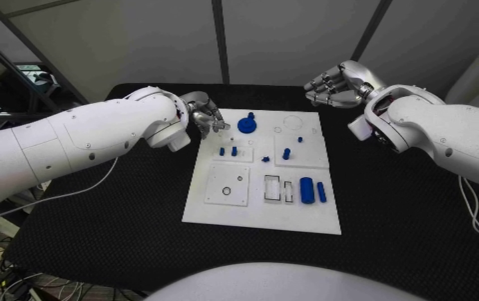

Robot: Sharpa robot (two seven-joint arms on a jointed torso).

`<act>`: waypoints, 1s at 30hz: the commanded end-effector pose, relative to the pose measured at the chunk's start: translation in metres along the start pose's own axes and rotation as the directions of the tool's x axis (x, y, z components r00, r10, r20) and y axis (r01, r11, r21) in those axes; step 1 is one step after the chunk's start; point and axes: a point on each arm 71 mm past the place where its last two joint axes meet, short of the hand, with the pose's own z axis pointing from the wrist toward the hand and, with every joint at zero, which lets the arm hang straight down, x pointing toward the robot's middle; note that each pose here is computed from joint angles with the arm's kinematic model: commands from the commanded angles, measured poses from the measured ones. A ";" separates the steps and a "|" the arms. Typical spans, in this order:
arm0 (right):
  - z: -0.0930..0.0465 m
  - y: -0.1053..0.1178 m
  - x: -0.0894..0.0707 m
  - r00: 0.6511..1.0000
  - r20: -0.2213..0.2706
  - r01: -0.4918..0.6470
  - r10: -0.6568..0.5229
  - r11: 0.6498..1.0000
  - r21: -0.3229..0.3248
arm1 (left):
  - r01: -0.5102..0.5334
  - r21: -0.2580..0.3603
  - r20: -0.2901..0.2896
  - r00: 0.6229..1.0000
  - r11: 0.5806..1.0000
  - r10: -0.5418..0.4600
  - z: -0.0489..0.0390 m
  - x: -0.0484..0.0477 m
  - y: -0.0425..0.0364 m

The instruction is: Assemble the parts on the task board

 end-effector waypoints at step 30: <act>0.000 0.002 0.004 0.999 -0.007 0.043 -0.043 0.999 -0.018 | -0.388 0.450 0.124 0.919 0.804 0.374 -0.0008 0.0833 -0.0485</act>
